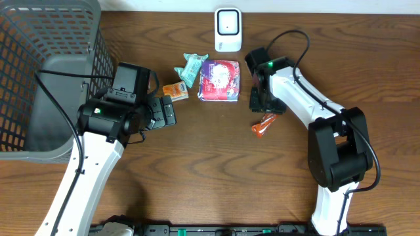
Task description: Scan the item barcode
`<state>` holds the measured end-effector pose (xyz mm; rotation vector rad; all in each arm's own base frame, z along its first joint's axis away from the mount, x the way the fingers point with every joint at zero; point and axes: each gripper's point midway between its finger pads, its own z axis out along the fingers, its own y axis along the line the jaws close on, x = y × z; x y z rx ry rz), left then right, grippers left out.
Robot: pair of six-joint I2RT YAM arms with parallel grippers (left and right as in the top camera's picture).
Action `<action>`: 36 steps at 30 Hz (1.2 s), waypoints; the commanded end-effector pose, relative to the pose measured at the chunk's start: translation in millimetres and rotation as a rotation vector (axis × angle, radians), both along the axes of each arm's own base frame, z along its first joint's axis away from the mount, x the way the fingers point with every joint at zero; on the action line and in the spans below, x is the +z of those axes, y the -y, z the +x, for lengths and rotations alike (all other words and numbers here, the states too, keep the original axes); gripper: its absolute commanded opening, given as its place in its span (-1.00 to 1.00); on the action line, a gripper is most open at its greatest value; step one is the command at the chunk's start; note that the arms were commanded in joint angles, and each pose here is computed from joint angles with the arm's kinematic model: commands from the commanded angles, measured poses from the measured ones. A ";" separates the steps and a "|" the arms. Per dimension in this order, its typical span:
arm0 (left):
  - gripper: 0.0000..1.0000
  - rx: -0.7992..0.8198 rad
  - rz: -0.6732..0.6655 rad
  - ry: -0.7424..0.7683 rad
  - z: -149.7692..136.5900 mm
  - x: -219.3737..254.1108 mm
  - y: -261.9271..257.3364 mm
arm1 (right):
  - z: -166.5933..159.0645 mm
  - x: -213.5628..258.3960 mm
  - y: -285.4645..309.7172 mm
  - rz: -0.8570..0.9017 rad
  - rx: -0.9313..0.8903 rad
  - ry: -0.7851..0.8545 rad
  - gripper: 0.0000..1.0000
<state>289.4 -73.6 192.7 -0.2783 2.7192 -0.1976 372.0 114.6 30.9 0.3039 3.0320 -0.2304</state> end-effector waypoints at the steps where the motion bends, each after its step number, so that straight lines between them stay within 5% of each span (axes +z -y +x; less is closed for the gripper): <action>1: 0.96 -0.005 0.010 -0.004 -0.1 -1.3 -1.2 | 0.7 1.6 9.7 -0.038 -0.065 0.017 -0.06; 23: 0.96 -0.005 0.010 -0.004 -0.1 -1.3 -1.2 | -49.4 -0.6 31.8 -0.121 -0.188 -0.158 0.27; 26: 0.96 -0.005 0.010 -0.004 -0.2 -1.5 -1.2 | -54.7 -2.8 19.8 -0.050 -0.141 -0.204 0.47; 36: 0.96 -0.005 0.010 -0.004 -0.1 -1.3 -1.2 | -89.8 2.2 -25.1 0.218 0.121 -0.404 0.51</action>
